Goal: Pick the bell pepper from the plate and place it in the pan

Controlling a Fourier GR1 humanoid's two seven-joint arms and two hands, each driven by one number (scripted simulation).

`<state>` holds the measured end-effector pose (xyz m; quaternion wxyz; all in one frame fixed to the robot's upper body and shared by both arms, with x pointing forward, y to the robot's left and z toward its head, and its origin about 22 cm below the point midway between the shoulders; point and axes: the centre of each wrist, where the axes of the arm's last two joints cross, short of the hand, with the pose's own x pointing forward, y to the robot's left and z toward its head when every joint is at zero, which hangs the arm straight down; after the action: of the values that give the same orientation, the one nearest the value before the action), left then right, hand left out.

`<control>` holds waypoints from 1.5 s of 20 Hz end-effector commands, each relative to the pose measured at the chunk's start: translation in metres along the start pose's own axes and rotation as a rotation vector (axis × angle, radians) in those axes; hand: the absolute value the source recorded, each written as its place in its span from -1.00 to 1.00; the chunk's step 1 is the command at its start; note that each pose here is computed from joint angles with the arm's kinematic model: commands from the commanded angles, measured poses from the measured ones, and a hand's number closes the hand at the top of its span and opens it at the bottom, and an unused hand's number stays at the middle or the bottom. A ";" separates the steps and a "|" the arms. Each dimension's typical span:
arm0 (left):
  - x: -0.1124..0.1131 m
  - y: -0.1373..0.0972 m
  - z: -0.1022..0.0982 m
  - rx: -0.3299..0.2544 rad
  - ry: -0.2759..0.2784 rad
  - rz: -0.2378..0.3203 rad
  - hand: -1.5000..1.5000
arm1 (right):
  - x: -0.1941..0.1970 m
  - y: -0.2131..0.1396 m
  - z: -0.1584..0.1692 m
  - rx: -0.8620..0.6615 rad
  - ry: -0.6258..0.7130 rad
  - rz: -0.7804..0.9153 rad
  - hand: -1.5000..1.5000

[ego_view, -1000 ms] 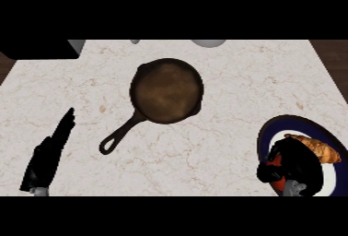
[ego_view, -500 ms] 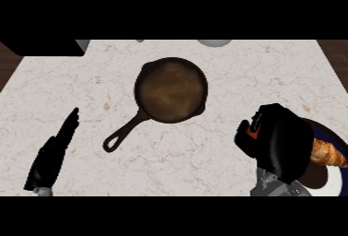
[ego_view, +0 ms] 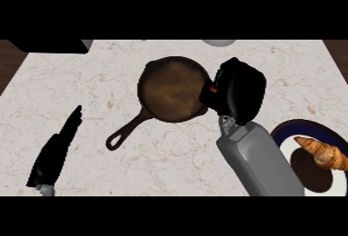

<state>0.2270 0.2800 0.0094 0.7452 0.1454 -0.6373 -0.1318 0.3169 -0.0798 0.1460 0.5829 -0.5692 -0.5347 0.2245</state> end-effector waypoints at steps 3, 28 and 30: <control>0.003 -0.007 0.005 -0.023 0.005 -0.005 0.00 | 0.034 0.013 -0.045 0.063 0.104 -0.136 1.00; 0.022 -0.024 -0.024 -0.075 -0.060 -0.017 0.00 | -0.003 0.097 -0.097 0.233 0.289 -0.617 -1.00; 0.017 -0.003 -0.026 -0.069 -0.047 -0.020 0.00 | 0.003 0.092 -0.099 0.124 0.268 -0.664 -1.00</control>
<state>0.2528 0.2554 0.0182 0.7285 0.1174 -0.6547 -0.1641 0.4336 -0.0978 0.0784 0.7591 -0.3454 -0.5507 0.0345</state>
